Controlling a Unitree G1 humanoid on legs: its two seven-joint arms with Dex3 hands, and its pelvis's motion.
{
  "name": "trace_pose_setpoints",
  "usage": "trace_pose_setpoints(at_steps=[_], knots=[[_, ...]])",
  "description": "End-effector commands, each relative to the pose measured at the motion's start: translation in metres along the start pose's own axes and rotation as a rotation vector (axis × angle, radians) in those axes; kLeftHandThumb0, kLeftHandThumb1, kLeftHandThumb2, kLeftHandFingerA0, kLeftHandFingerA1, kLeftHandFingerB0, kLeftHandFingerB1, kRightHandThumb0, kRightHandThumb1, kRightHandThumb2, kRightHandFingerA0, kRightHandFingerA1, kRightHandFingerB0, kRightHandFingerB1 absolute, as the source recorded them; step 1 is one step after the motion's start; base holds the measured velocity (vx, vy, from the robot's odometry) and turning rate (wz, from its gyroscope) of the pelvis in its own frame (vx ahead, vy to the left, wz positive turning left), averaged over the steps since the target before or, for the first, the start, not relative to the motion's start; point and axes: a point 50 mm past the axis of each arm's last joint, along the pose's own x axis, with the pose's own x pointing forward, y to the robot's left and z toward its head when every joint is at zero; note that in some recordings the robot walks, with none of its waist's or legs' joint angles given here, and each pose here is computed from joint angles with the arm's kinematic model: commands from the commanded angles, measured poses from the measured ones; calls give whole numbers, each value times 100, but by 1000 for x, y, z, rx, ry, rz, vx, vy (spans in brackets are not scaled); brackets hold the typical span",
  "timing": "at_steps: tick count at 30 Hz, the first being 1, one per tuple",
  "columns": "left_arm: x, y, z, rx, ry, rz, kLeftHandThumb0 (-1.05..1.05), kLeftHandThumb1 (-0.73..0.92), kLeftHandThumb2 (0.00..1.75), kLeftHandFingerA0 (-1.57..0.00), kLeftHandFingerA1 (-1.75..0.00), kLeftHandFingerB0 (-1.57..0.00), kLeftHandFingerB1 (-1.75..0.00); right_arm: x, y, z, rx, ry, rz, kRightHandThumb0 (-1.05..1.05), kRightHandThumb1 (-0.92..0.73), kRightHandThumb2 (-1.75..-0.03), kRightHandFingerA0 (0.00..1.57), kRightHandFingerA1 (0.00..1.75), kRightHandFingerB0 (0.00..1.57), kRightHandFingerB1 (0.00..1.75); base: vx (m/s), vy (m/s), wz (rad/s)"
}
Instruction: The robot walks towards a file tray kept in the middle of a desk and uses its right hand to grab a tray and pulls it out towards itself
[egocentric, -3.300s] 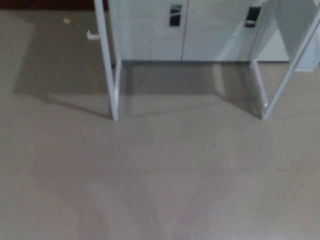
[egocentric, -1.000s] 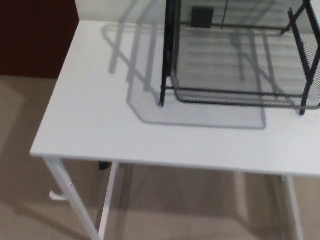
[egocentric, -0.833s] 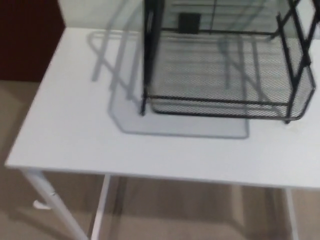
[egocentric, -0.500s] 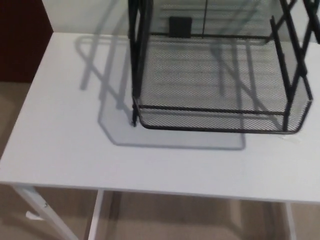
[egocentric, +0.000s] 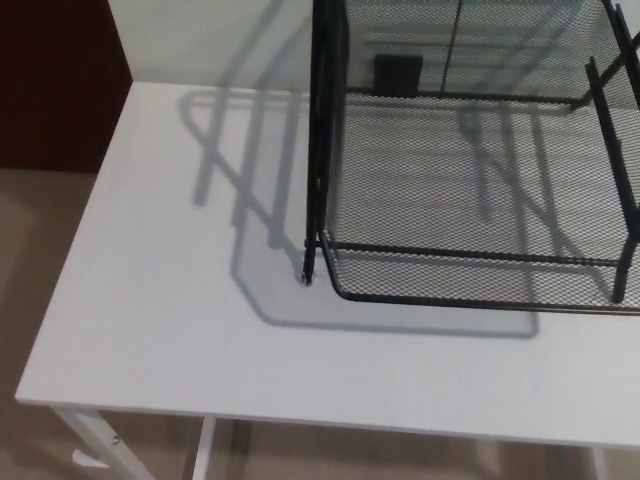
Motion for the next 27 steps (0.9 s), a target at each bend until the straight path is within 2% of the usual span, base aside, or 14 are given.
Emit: trace_pose_setpoints(at_steps=[1,7,10,12,13,15,16,17,18,19,21,22,26,27], knots=[[-3,5,1,22,-36,1,-61,82,64,-32,-41,-30,-36,-1,0,2,-8,-11,3,-51,-74,-63,56,50,39,41,0,0,0],[-2,10,2,1,-38,11,-63,82,64,-31,-41,-29,-36,-7,4,10,-2,-50,45,-52,-74,-63,57,49,39,41,0,0,0],[-1,12,6,7,-44,15,-62,82,63,-32,-40,-29,-35,-28,7,22,66,-101,80,-61,-70,-65,56,53,38,42,0,0,0],[-1,12,9,0,-59,16,-61,81,64,-32,-41,-29,-35,-43,6,29,74,-158,119,-60,-76,-62,57,53,40,42,0,0,0],[0,13,9,-3,-58,17,-62,81,64,-32,-41,-29,-35,-47,5,29,72,-187,130,-63,-69,-67,57,55,37,43,0,0,0],[1,14,12,-6,-63,23,-61,81,64,-33,-42,-29,-36,-61,2,35,72,-245,152,-58,-71,-63,62,53,40,42,0,0,0],[2,15,13,-10,-70,24,-62,81,63,-33,-42,-29,-36,-72,0,42,66,-295,159,-46,-55,-99,61,69,30,54,0,0,0],[1,14,14,-12,-75,23,-62,81,63,-33,-42,-29,-36,-77,-2,46,59,-325,160,-46,-55,-99,61,69,30,54,0,0,0],[1,15,15,-1,-75,24,-61,81,63,-33,-42,-29,-36,-85,-4,53,62,-378,152,-45,-56,-99,62,69,33,55,0,0,0],[2,15,16,-7,-75,27,-61,81,64,-32,-41,-29,-36,-95,-8,62,76,-429,131,-53,-70,-63,67,54,45,45,0,0,0],[1,16,20,2,-85,24,-61,82,64,-31,-41,-28,-35,-108,-18,82,97,-528,72,-54,-73,-61,69,53,51,44,0,0,0],[3,18,22,-1,-88,29,-61,82,64,-30,-40,-28,-35,-112,-25,97,84,-630,27,-49,-57,-99,69,71,39,57,0,0,0],[6,20,23,6,-73,37,-58,82,64,-30,-39,-28,-35,-127,-40,137,104,-887,-50,-47,-56,-99,75,76,44,62,0,0,0],[6,19,22,3,-73,36,-59,82,64,-30,-39,-28,-35,-132,-43,143,119,-920,-61,-51,-69,-62,79,65,53,52,0,0,0]])
